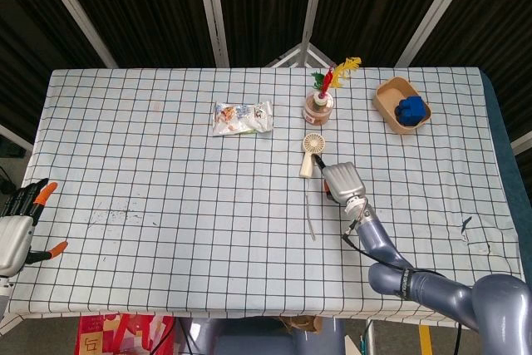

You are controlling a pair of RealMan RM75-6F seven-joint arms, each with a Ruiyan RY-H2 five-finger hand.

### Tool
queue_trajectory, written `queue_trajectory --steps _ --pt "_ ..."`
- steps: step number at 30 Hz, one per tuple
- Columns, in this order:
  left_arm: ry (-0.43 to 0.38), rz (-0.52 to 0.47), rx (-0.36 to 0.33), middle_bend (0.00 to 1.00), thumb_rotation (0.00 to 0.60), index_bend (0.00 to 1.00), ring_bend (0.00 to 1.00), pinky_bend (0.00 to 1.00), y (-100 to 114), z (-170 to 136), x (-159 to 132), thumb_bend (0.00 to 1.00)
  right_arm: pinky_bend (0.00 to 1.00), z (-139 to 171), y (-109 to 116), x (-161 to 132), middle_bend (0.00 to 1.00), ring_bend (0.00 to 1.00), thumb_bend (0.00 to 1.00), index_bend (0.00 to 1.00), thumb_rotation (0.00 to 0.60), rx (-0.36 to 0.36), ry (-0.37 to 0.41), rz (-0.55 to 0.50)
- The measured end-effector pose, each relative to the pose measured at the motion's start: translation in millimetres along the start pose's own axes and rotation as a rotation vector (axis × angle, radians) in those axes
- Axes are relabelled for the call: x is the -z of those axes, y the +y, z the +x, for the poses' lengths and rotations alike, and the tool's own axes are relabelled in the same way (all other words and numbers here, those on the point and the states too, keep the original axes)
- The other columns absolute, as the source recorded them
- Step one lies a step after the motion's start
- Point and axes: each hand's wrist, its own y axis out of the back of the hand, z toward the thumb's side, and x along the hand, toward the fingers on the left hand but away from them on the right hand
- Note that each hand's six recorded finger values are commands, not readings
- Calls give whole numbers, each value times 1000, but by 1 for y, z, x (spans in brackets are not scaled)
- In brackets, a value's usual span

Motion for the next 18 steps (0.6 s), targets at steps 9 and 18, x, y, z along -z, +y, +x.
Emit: queue_trajectory --steps 9,18 --pt "1 -4 1 0 600 0 0 0 0 0 0 30 829 1 -12 2 808 864 814 0 600 -31 -8 23" --pt "1 -8 0 0 600 0 0 0 1 0 0 31 829 5 -24 2 808 864 813 0 600 -59 -13 36"
